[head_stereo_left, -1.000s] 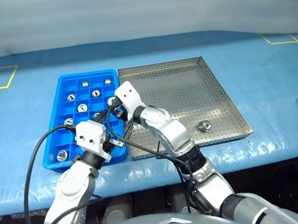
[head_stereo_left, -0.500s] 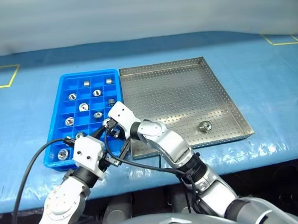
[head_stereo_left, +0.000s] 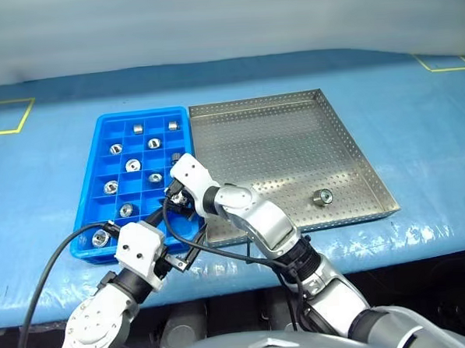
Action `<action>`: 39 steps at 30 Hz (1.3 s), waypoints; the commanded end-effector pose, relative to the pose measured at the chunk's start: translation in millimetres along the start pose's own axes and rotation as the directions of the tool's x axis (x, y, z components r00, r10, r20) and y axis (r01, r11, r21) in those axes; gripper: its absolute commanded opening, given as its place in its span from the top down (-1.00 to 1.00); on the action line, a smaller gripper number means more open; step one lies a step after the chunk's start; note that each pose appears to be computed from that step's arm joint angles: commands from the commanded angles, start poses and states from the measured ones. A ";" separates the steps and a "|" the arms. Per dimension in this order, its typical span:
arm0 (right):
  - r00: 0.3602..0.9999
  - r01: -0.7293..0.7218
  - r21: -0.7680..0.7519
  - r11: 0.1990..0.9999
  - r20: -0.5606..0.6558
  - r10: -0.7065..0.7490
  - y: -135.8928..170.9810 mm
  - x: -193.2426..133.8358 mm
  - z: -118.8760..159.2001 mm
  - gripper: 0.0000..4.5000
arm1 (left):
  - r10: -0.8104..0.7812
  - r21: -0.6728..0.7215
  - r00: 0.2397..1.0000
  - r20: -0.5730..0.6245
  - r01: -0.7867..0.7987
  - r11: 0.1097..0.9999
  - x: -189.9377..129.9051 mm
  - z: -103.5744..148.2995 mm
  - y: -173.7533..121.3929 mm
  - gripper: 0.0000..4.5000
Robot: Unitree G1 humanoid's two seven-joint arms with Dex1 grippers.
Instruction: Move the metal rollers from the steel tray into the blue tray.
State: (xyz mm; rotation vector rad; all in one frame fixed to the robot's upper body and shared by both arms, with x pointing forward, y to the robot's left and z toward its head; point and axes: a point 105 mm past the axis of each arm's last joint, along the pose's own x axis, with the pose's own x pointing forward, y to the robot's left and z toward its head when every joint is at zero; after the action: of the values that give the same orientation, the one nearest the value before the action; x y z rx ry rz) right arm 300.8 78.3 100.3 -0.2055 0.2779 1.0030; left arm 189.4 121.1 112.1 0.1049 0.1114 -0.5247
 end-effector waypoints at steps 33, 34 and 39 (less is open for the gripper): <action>0.585 0.811 0.220 0.543 -0.328 -0.742 -129.6 -180.8 -91.3 -0.98 | -0.432 -0.001 0.899 0.077 0.433 0.901 62.6 14.0 -52.8 -1.00; 0.583 0.812 0.235 0.534 -0.337 -0.739 -129.6 -180.9 -93.3 -0.98 | -0.429 -0.001 0.900 0.076 0.430 0.903 62.6 13.9 -52.4 -1.00; 0.621 0.783 0.312 0.538 -0.355 -0.698 -125.7 -174.1 -90.5 -0.56 | -0.406 -0.005 0.911 0.073 0.408 0.913 61.7 13.6 -48.8 -1.00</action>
State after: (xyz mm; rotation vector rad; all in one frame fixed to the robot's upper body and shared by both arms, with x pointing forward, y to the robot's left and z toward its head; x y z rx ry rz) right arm 307.4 -157.0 72.4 -0.0113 0.5309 0.0046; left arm 220.4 47.0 105.4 0.0458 0.1015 -0.9452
